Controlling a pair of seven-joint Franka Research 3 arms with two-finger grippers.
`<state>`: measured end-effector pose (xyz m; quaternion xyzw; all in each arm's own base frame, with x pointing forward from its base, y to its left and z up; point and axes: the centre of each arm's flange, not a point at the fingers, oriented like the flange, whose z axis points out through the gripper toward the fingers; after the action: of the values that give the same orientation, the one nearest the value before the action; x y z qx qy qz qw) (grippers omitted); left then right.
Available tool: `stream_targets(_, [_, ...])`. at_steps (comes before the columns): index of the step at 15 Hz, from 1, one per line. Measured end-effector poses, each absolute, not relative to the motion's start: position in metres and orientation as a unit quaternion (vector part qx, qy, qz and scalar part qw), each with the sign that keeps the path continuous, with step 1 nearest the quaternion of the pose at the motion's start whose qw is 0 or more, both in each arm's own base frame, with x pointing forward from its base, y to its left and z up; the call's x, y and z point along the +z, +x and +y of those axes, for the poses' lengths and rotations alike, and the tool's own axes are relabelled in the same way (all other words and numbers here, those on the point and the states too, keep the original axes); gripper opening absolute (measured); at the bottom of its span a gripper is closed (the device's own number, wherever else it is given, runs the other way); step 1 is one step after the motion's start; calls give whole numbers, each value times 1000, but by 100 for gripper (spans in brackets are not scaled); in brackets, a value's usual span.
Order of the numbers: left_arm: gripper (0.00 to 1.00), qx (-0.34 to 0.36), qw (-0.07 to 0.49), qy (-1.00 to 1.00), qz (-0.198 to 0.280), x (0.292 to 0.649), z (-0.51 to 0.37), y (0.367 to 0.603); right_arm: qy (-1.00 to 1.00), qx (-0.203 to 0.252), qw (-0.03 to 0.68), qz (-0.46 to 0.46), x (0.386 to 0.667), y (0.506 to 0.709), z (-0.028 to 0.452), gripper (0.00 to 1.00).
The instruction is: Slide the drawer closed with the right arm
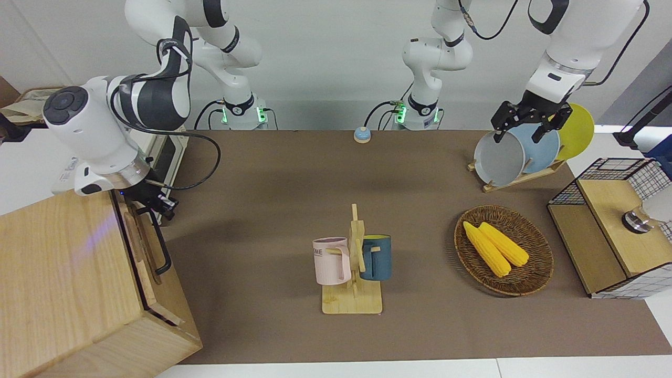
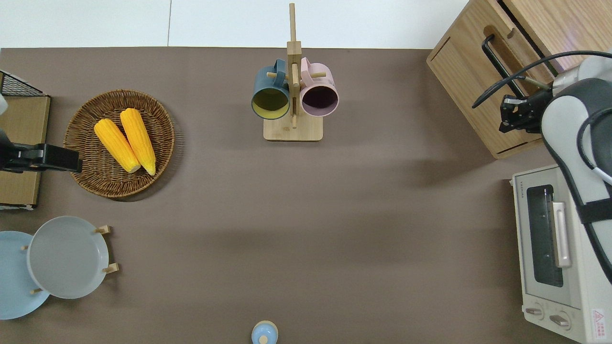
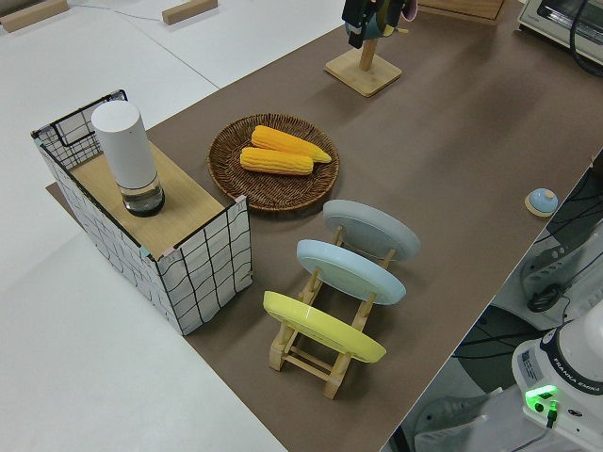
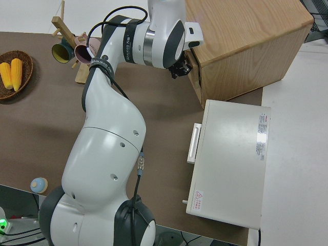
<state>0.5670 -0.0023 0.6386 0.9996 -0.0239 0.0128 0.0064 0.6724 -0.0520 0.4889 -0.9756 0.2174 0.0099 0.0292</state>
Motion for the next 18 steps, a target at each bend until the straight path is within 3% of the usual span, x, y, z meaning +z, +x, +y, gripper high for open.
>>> stream_targets(8, [100,13,6,1000,-24,639,-2,567,-985,6,33,171,511,666,10,1])
stream_targets(13, [100,13,6,1000,-24,639,-2,567,-990,31,24,134,546,636,52,1])
stream_targets(18, [100,13,6,1000,-24,639,-2,567,-996,39,-2,84,584,592,71,1])
